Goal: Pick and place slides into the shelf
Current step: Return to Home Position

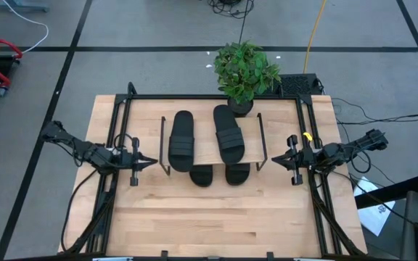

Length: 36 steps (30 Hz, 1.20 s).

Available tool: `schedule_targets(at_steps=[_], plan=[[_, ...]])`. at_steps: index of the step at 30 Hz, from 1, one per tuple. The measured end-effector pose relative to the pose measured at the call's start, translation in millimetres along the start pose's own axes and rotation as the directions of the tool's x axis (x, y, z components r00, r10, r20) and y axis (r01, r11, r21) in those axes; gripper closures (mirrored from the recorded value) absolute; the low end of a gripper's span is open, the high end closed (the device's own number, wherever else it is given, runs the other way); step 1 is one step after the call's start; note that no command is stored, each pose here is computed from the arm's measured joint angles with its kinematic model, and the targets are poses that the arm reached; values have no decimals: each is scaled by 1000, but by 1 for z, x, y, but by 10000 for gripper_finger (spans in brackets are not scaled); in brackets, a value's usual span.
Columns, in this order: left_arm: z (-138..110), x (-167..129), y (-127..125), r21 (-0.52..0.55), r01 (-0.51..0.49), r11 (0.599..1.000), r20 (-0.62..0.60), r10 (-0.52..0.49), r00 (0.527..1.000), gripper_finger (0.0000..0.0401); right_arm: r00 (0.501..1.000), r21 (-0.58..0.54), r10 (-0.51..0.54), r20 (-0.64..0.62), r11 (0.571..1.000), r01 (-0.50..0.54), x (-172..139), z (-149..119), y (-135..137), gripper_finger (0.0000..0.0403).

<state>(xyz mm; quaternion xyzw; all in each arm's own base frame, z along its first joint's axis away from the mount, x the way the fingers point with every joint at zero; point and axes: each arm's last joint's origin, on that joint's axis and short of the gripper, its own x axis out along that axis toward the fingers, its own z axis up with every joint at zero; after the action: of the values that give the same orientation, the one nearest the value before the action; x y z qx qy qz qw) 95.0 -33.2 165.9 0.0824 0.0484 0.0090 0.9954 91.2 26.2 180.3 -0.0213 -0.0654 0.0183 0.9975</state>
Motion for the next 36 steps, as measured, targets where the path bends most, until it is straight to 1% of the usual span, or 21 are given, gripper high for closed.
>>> schedule_targets(at_steps=[6, 17, 27, 36], plan=[[0, 0, 0, -12, 0, 1000, -2, 0, 1000, 382, 1000, 0, 0, 0, 1000, 0, 0, 0, 0, 403], [0, 0, 0, -15, 0, 1000, -1, 0, 1000, 400, 1000, 1, 0, 1, 1000, 0, 0, 0, 0, 403], [0, 0, 0, -15, -1, 1000, -1, 0, 1000, 381, 1000, 1, 0, 1, 1000, 0, 0, 0, 0, 403], [0, 0, 0, -15, -1, 1000, -1, 1, 1000, 398, 1000, 1, 0, 1, 1000, 0, 0, 0, 0, 403]])
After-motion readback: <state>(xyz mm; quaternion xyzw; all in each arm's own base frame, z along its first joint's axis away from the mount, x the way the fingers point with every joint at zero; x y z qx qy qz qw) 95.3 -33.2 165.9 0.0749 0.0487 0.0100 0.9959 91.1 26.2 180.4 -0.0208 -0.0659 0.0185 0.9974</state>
